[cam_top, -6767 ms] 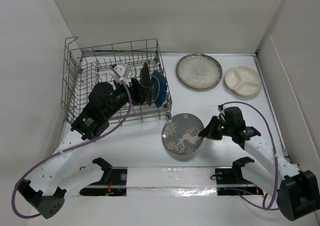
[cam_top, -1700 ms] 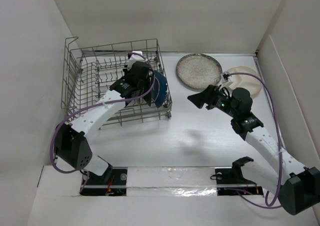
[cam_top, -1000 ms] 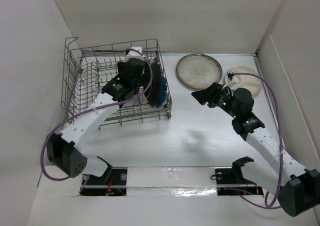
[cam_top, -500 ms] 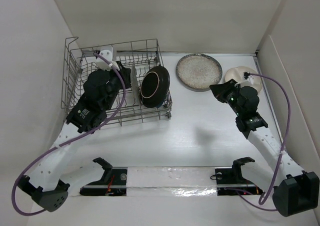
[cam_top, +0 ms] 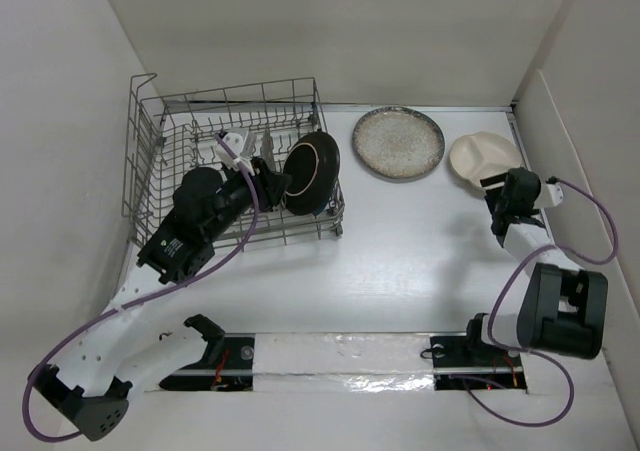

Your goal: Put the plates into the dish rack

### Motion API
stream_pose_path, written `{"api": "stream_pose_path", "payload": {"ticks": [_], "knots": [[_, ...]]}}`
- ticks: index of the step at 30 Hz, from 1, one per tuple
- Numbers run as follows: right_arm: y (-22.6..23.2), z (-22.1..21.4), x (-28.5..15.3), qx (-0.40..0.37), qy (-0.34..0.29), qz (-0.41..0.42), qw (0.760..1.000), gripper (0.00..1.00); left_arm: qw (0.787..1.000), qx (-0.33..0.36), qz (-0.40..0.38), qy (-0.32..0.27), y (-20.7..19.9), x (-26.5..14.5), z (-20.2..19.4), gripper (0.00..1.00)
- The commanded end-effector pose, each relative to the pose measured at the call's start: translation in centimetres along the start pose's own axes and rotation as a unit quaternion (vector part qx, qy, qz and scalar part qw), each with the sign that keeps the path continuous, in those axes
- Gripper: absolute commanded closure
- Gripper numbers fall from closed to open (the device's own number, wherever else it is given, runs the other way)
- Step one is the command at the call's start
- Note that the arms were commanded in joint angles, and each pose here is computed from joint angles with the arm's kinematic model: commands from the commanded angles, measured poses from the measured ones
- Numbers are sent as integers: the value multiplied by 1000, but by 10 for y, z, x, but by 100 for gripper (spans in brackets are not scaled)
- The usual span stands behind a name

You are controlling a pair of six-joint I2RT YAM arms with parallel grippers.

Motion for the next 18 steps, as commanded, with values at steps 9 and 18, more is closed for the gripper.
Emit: {"api": "stream_pose_path", "payload": {"ticks": [9, 18], "knots": [[-36, 8, 90, 71, 46, -71, 994, 28, 996, -3, -73, -48, -16, -15, 13, 77], [-38, 10, 102, 76, 57, -64, 993, 36, 997, -3, -68, -30, -14, -6, 8, 77]]}}
Point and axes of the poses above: each gripper's point midway between its finger pads, its own x axis out along the fingers, its own y axis along the line the jaws close on, z = x × y, the point moved 10 cm from there along -x, back along the fingers, and after that the axes turned 14 degrees about -x, right-handed, at the moved point
